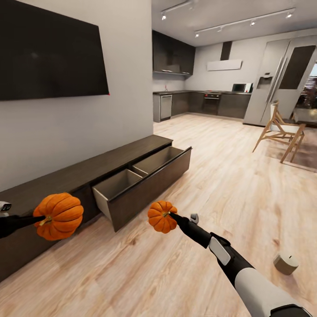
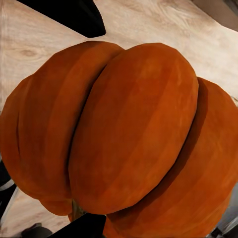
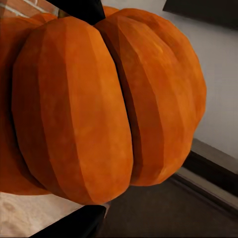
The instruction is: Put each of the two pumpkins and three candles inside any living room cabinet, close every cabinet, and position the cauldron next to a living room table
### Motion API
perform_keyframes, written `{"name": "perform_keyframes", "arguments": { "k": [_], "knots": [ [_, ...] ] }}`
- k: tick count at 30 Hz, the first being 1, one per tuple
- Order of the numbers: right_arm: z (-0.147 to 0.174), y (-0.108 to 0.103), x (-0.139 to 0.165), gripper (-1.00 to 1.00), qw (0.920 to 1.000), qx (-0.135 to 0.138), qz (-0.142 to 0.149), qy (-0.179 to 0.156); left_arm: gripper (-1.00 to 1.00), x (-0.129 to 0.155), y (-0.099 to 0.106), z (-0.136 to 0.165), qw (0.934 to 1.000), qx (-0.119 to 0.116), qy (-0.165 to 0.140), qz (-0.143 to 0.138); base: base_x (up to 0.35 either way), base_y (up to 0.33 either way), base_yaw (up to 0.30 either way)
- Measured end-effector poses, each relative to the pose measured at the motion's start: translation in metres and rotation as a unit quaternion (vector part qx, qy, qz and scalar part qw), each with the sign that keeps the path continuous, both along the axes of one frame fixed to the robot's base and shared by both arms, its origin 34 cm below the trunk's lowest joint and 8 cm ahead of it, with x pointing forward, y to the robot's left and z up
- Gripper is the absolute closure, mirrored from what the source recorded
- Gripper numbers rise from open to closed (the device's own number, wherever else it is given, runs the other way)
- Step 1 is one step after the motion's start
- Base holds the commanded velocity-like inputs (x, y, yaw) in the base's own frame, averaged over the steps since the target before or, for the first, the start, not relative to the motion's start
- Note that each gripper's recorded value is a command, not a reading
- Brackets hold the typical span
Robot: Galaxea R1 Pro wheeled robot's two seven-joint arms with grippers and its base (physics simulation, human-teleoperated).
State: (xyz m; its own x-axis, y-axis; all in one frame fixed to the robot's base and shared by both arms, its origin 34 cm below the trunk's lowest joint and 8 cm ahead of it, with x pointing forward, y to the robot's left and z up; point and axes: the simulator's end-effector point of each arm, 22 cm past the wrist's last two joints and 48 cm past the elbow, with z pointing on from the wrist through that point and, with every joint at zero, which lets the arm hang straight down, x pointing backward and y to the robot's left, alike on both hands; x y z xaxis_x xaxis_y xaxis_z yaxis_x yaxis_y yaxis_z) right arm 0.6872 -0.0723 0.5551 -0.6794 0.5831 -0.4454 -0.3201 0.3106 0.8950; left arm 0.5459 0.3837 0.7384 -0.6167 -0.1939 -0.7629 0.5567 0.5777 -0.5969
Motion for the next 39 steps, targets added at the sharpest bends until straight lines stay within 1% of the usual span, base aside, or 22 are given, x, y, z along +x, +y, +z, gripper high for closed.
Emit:
{"name": "perform_keyframes", "arguments": {
  "k": [3, 9, 11, 14, 19, 22, 27, 28, 30, 31, 32, 35, 36, 37, 38, 39],
  "knots": [
    [0.0, 0.0, 0.0, 1.0, 1.0, 0.0, 0.0, 0.0, 1.0, 0.001, 0.002, -0.005, 0.9999, 0.011, 0.005, 0.004, 0.0, 0.0, -0.28],
    [0.0, 0.001, 0.0, 1.0, 1.0, 0.0, 0.0, -0.001, 1.0, 0.001, 0.003, -0.006, 0.9998, 0.015, 0.007, 0.005, 0.0, 0.0, -0.28],
    [0.0, 0.0, 0.0, 1.0, 1.0, 0.0, -0.001, 0.0, 1.0, 0.002, 0.005, -0.01, 0.9996, 0.024, 0.011, 0.009, 0.0, 0.0, -0.28],
    [0.0, 0.0, 0.0, 1.0, 1.0, 0.001, -0.001, 0.0, 1.0, 0.004, 0.013, -0.024, 0.998, 0.053, 0.027, 0.022, 0.0, 0.0, -0.28],
    [0.0, -0.001, 0.0, 1.0, 1.0, 0.001, -0.002, 0.001, 1.0, 0.005, 0.016, -0.029, 0.9969, 0.065, 0.034, 0.027, 0.0, 0.0, -0.28],
    [0.0, 0.0, 0.0, 1.0, 1.0, 0.001, -0.001, 0.001, 1.0, 0.005, 0.02, -0.038, 0.9951, 0.082, 0.044, 0.034, 0.0, 0.0, -0.28],
    [0.0, 0.0, 0.0, 1.0, 1.0, 0.001, -0.002, 0.001, 1.0, 0.009, 0.021, -0.054, 0.9922, 0.101, 0.058, 0.045, 0.0, 0.0, -0.28],
    [0.0, 0.0, 0.0, 1.0, 1.0, 0.001, -0.002, 0.001, 1.0, 0.012, 0.021, -0.059, 0.9912, 0.106, 0.061, 0.052, 0.0, 0.0, -0.28],
    [0.0, 0.0, 0.0, 1.0, 1.0, 0.0, -0.001, 0.001, 1.0, 0.021, 0.023, -0.077, 0.9865, 0.125, 0.07, 0.079, 0.0, 0.0, -0.28],
    [0.0, 0.0, 0.0, 1.0, 1.0, 0.0, -0.001, 0.0, 1.0, 0.027, 0.023, -0.09, 0.9826, 0.138, 0.077, 0.097, 0.0, 0.0, -0.28],
    [0.0, 0.0, 0.0, 1.0, 1.0, 0.0, -0.001, 0.0, 1.0, 0.032, 0.02, -0.1, 0.98, 0.145, 0.082, 0.108, 0.0, 0.0, -0.28],
    [0.001, 0.0, 0.0, 1.0, 1.0, 0.0, -0.001, -0.001, 1.0, 0.047, 0.002, -0.12, 0.9738, 0.165, 0.09, 0.129, 0.0, 0.0, -0.28],
    [0.001, 0.0, 0.0, 1.0, 1.0, 0.0, -0.001, -0.001, 1.0, 0.053, -0.009, -0.131, 0.9702, 0.178, 0.093, 0.136, 0.0, 0.0, -0.28],
    [0.001, 0.0, 0.0, 1.0, 1.0, -0.001, -0.001, -0.001, 1.0, 0.057, -0.019, -0.137, 0.9692, 0.178, 0.097, 0.14, 0.0, 0.0, -0.28],
    [0.001, 0.0, 0.0, 1.0, 1.0, -0.001, -0.001, -0.001, 1.0, 0.061, -0.025, -0.141, 0.9672, 0.183, 0.098, 0.147, 0.0, 0.0, -0.28],
    [0.001, 0.0, 0.0, 1.0, 1.0, -0.001, -0.001, -0.001, 1.0, 0.067, -0.03, -0.147, 0.9637, 0.191, 0.099, 0.158, 0.0, 0.0, -0.28]
  ]
}}
